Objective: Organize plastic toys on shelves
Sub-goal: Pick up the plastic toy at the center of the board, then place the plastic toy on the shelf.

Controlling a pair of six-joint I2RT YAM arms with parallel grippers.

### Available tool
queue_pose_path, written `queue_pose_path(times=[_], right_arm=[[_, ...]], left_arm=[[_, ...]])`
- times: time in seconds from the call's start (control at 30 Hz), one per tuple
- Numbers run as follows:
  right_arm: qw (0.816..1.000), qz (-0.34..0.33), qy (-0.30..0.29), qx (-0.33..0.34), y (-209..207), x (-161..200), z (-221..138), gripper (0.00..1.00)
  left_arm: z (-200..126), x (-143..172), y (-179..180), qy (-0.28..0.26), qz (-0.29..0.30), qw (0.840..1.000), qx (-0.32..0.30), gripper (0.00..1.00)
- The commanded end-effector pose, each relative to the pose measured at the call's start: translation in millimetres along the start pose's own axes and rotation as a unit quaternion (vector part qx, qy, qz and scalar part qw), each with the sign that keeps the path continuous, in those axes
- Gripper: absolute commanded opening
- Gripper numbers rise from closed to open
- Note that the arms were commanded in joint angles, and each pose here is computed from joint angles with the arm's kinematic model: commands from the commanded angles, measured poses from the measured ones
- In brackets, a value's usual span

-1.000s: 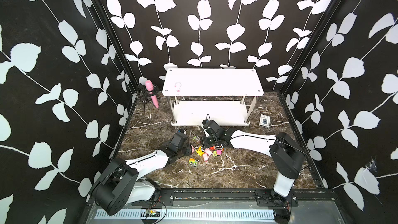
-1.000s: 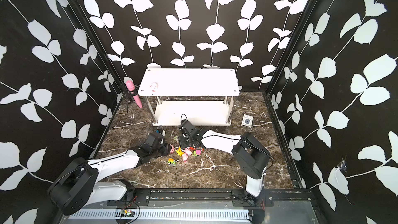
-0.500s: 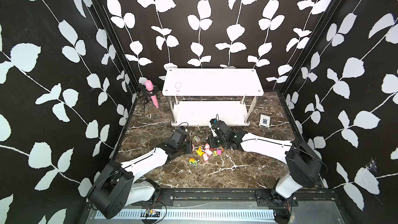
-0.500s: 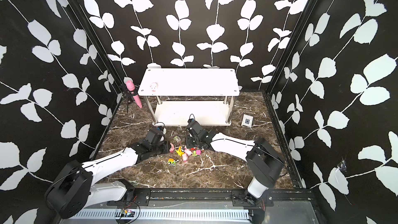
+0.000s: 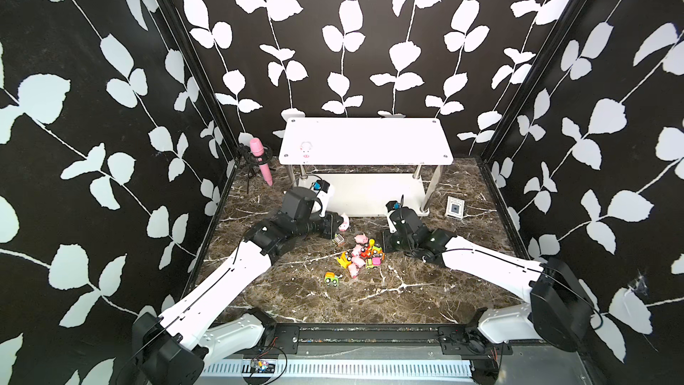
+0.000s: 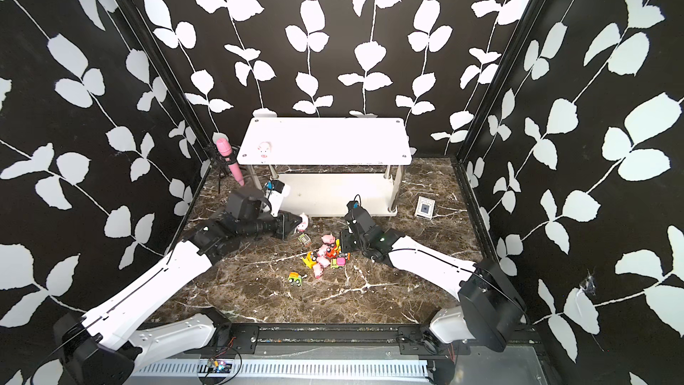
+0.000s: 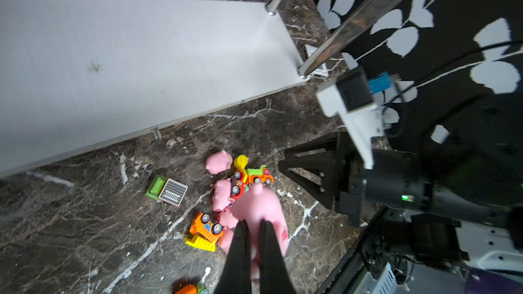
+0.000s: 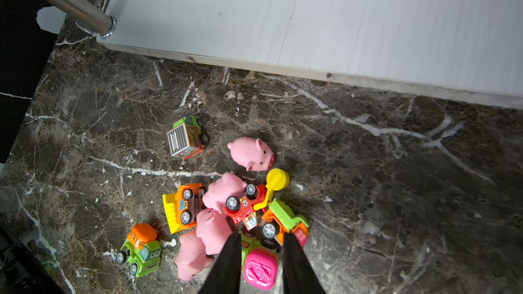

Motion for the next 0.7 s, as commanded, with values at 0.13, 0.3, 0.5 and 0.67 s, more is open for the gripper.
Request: queue_pose_path(times=[0.13,0.3,0.5,0.67], right_arm=[[1.0,0.0,-0.005,0.012,-10,3,-4,0.28],[1.0,0.0,-0.004,0.013,-11,3,-4,0.28],[1.0,0.001,0.0,0.016,-12,4,-2,0.28],[1.0,0.001,0.002,0.014,-11,3,-1,0.28]], left_arm=[[-50,-51,-33,-0.045,0.068,0.997,0.011,0.0],[-64,-79,-38,-0.07,0.083,0.994,-0.028,0.0],[-69,-110,-30,-0.082,0.092,0.988,-0.098,0.0],[-65,-133,-24,-0.086,0.089,0.985,-0.122,0.0]])
Point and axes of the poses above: each gripper's point midway between its finger pads, its own z axis out along the fingers, its own y axis along the line the jaws close on, x = y × z, the point moved 8 cm from there along -z, back along the fingers, and after that the axes turned 3 degrees about z, right-handed, at the moved point
